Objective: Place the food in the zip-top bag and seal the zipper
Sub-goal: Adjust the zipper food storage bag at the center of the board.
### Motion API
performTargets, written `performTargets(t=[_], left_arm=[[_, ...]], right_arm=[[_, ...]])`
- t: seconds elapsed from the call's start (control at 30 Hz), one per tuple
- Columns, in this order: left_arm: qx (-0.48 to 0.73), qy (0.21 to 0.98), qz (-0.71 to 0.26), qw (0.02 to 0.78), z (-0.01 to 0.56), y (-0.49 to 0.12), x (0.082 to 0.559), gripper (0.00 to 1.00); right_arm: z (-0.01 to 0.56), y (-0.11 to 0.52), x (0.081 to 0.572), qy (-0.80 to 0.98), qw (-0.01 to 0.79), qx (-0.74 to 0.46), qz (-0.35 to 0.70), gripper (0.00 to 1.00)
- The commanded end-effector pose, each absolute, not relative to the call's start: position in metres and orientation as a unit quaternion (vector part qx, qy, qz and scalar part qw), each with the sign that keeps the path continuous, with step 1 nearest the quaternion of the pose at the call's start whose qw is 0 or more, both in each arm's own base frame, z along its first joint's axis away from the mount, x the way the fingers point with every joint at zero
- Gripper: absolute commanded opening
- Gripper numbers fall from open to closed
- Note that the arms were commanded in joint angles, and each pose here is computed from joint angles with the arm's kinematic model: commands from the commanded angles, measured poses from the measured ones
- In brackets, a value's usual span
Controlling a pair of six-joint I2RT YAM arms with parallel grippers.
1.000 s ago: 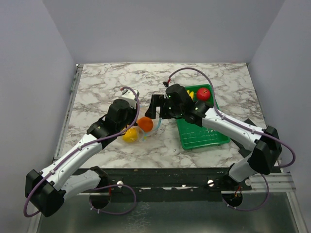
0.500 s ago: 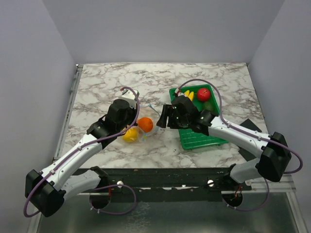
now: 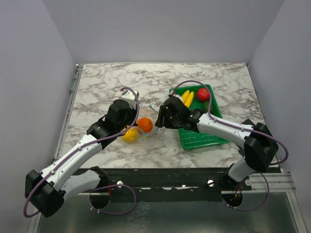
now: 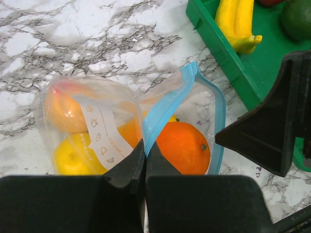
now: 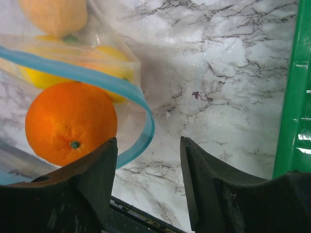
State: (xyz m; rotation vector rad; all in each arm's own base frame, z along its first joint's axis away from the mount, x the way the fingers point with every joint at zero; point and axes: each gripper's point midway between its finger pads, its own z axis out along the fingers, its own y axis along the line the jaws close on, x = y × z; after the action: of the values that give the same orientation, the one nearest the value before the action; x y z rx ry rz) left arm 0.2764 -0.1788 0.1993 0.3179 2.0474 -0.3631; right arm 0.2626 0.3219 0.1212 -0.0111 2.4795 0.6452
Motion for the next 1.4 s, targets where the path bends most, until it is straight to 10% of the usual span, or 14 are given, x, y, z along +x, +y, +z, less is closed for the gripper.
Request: performTargets(t=[0.0, 0.33, 0.57, 1.37], left_arm=[[0.124, 0.839, -0.152, 0.508, 0.205, -0.176, 0.277, 0.0], [0.122, 0.838, -0.15, 0.51, 0.206, -0.174, 0.277, 0.0], [0.122, 0.838, -0.15, 0.511, 0.206, -0.174, 0.277, 0.0], [0.08, 0.832, -0.129, 0.533, 0.257, -0.146, 0.263, 0.0]], right_arm=[[0.128, 0.331, 0.282, 0.919, 0.319, 0.003, 0.234, 0.58], [0.115, 0.341, 0.293, 0.919, 0.32, 0.012, 0.231, 0.44], [0.12, 0.338, 0.294, 0.917, 0.326, 0.017, 0.231, 0.02], [0.218, 0.305, 0.283, 0.879, 0.41, -0.029, 0.242, 0.01]])
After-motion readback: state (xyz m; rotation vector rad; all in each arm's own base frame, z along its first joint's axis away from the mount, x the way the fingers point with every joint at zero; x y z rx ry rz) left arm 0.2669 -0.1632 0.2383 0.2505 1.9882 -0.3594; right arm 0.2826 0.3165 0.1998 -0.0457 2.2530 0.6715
